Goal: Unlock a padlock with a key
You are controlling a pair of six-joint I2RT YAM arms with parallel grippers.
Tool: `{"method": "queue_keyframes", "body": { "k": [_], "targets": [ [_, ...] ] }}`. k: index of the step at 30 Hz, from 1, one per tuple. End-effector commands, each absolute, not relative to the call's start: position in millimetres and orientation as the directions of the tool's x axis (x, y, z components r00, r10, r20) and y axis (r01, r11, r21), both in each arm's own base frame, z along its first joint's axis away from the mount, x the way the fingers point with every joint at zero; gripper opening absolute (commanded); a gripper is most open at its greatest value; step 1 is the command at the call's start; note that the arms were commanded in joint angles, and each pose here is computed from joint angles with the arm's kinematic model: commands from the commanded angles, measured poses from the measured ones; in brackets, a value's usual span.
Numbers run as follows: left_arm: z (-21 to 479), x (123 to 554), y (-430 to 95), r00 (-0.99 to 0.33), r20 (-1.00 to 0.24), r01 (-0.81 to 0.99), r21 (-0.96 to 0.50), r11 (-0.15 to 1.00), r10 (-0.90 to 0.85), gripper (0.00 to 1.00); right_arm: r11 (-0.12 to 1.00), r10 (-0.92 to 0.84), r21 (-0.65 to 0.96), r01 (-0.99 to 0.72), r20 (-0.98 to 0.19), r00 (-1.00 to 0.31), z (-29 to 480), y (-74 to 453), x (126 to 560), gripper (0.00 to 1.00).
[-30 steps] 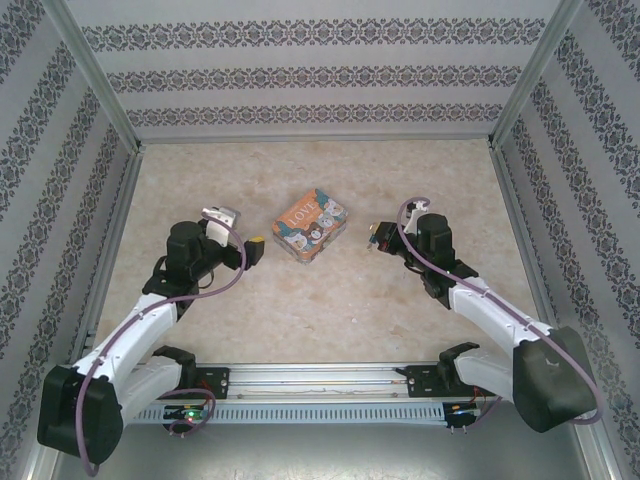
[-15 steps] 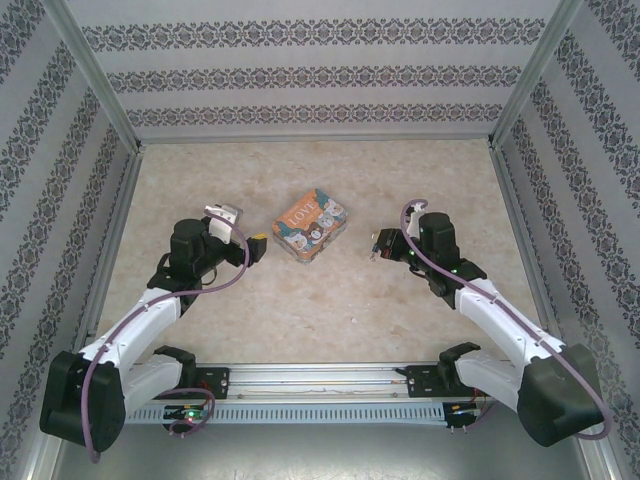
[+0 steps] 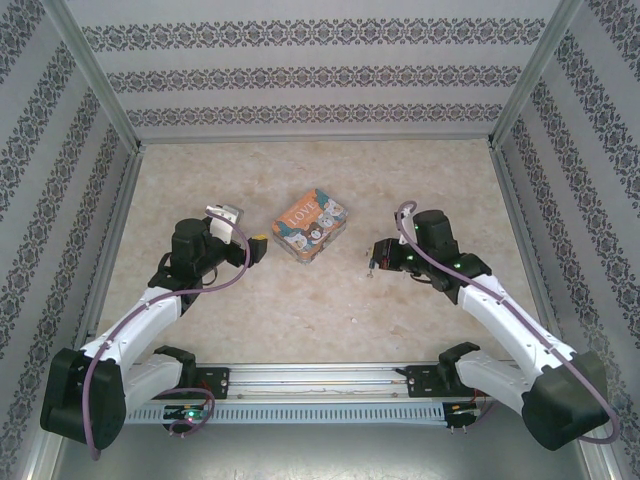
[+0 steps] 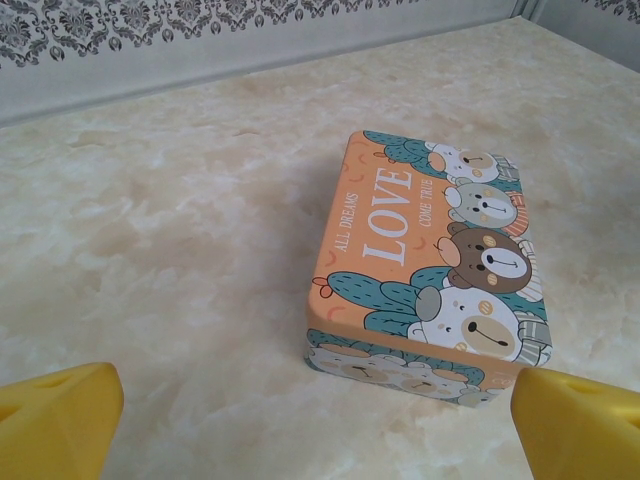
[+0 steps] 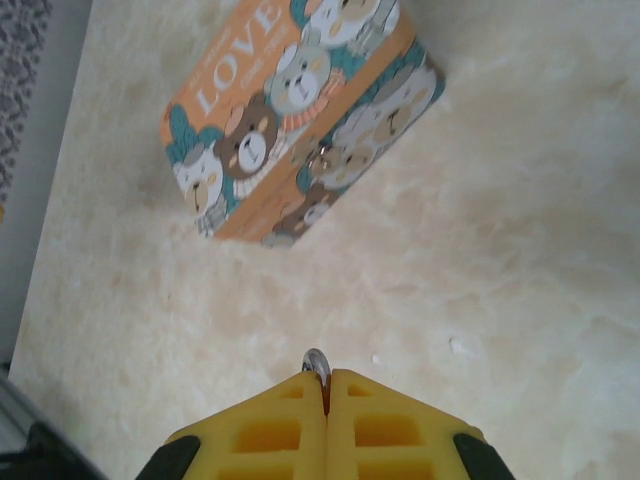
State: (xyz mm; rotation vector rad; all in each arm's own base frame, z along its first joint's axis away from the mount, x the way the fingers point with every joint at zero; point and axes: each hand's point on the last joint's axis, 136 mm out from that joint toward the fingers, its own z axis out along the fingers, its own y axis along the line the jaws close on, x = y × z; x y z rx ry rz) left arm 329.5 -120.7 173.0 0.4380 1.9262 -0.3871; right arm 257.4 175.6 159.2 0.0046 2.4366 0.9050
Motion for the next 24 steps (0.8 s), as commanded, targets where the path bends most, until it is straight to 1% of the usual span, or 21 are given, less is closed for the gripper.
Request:
{"method": "queue_keyframes", "body": {
  "k": [1, 8, 24],
  "targets": [
    [179, 331, -124, -0.322, -0.938, 0.49, -0.049, 0.871, 0.128, 0.99, 0.771, 0.121, 0.606, -0.196, -0.441, -0.889, 159, 183, 242, 0.0],
    [181, 331, -125, -0.318, -0.939, 0.495, -0.05, 0.868, 0.128, 0.99, 0.772, 0.069, 0.606, -0.193, -0.381, -0.922, 147, 196, 232, 0.0],
    [183, 329, -126, -0.309, -0.94, 0.505, -0.035, 0.862, 0.143, 0.99, 0.779, 0.016, 0.61, -0.145, -0.252, -0.968, 109, 216, 231, 0.0]
  ]
}}
